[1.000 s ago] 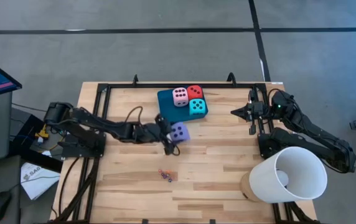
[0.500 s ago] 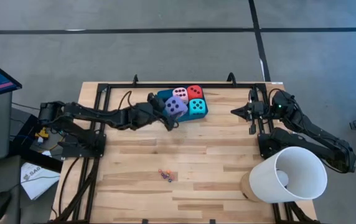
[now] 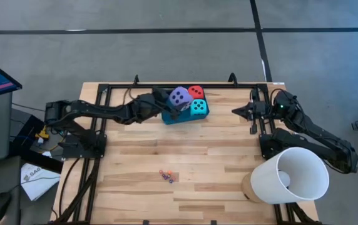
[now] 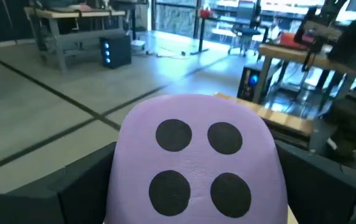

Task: Pick & Place Dice
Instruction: Put the large purple dice into the blue bin

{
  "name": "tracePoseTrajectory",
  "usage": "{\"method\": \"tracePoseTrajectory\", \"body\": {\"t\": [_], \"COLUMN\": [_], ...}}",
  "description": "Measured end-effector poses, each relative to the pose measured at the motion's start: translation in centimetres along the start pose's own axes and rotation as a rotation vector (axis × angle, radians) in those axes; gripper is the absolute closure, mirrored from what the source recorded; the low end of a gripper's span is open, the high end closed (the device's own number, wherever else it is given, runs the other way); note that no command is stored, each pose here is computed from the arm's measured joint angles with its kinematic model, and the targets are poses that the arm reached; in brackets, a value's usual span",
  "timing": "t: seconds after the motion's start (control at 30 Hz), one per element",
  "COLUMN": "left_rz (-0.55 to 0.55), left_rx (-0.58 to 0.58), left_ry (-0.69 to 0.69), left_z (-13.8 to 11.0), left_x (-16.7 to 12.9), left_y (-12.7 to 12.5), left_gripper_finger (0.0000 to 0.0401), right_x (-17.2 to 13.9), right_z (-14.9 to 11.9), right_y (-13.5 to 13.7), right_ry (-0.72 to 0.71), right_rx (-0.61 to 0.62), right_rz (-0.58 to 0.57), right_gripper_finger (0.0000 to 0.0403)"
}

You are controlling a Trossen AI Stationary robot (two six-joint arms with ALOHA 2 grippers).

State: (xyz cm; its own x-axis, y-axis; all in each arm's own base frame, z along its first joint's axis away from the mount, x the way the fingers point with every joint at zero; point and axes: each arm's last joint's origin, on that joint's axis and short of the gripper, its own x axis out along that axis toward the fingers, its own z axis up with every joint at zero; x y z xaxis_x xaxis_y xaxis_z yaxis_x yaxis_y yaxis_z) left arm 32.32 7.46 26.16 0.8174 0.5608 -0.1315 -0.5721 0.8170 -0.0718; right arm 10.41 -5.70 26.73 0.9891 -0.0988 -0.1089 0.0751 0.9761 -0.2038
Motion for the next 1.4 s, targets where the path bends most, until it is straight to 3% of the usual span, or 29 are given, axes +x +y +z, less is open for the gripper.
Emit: {"method": "tracePoseTrajectory", "body": {"t": [0.17, 0.33, 0.53, 0.7, 0.93, 1.1, 1.4], "left_rz": [-0.016, 0.024, 0.098, 0.067, 0.061, 0.093, 0.113], "left_rx": [0.089, 0.111, 0.046, -0.02, -0.019, 0.005, -0.026], "left_ry": [0.024, 0.047, 0.066, 0.088, 0.114, 0.233, 0.277], "left_z": [-0.5, 0.4, 0.7, -0.2, -0.7, -0.5, -1.4], "left_x": [3.0, 5.5, 7.1, 8.1, 10.5, 11.8, 12.4], "left_y": [-1.3, -0.8, 1.8, 3.0, 2.7, 3.2, 3.4], "left_gripper_finger": [0.002, 0.002, 0.002, 0.002, 0.002, 0.002, 0.002], "right_x": [0.4, 0.8, 0.8, 0.8, 0.7, 0.7, 0.6], "right_z": [-0.1, -0.4, -0.4, -0.4, -0.3, -0.3, -0.4], "right_y": [-0.2, -0.4, -0.4, -0.4, -0.4, -0.6, -0.8], "right_ry": [0.008, 0.03, 0.029, 0.03, 0.026, 0.024, 0.028], "right_rx": [0.002, 0.015, -0.01, -0.036, -0.042, -0.043, -0.04], "right_rz": [0.003, 0.006, 0.006, 0.002, -0.002, -0.015, -0.033], "right_gripper_finger": [0.0403, 0.0403, 0.0403, 0.0403, 0.0403, 0.0403, 0.0403]}}
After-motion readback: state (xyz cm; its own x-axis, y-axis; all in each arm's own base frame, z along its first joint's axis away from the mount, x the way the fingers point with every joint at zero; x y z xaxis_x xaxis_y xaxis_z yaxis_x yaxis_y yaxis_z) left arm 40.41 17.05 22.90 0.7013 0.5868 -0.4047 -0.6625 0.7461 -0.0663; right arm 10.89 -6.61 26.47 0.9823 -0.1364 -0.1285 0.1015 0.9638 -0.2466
